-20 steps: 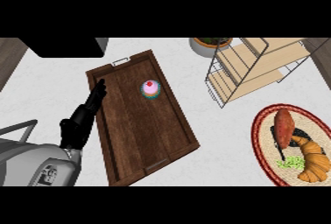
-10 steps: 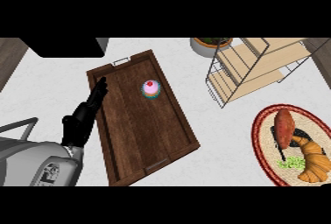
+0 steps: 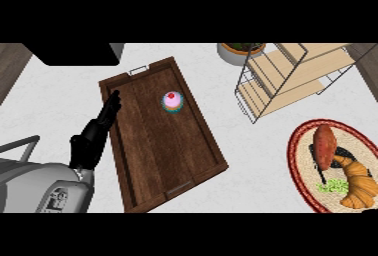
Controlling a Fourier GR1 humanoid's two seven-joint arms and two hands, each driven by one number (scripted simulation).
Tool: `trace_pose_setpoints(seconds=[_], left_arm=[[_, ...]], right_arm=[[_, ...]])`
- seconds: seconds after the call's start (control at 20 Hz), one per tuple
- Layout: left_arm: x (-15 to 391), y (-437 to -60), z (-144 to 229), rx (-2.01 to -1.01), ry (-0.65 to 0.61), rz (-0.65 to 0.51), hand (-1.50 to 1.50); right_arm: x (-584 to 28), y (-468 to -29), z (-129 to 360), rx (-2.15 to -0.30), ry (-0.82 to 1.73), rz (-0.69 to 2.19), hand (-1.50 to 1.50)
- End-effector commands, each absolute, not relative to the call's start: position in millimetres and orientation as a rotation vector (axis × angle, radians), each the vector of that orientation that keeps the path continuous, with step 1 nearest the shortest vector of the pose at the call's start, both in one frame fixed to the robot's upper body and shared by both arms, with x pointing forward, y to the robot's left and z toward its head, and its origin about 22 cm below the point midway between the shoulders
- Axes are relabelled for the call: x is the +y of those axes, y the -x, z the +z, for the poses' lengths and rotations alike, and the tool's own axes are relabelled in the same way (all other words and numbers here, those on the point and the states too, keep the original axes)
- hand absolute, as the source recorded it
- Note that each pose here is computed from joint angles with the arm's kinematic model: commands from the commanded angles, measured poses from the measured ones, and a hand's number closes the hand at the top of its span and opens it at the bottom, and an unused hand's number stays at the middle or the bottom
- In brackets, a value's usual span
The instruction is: Pick the croissant from the placemat and place it in the tiered shelf
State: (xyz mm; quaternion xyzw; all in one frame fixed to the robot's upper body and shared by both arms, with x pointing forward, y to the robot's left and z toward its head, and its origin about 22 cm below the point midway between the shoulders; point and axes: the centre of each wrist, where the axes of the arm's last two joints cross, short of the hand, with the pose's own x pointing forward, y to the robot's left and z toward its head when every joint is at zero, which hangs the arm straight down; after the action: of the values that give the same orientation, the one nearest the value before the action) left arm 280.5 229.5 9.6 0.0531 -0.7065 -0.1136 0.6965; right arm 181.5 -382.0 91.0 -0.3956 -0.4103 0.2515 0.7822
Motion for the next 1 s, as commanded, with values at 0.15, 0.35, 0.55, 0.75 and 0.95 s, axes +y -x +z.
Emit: trace_pose_setpoints(seconds=[0.15,0.35,0.55,0.75,0.95], left_arm=[[216,-284,28,-1.576,-0.106,-0.258,0.0],[228,-274,7,-1.57,-0.109,-0.247,0.0],[229,-280,17,-1.58,-0.112,-0.259,0.0],[224,-271,28,-1.564,-0.106,-0.263,0.0],[232,-293,19,-1.579,-0.108,-0.267,0.0]], right_arm=[[-389,-187,86,-0.84,0.873,0.577,-1.5],[-388,-196,77,-0.837,0.882,0.573,-1.5],[-377,-198,64,-0.815,0.881,0.57,-1.5],[-391,-211,45,-0.825,0.869,0.567,-1.5],[-383,-206,41,-0.812,0.863,0.561,-1.5]])
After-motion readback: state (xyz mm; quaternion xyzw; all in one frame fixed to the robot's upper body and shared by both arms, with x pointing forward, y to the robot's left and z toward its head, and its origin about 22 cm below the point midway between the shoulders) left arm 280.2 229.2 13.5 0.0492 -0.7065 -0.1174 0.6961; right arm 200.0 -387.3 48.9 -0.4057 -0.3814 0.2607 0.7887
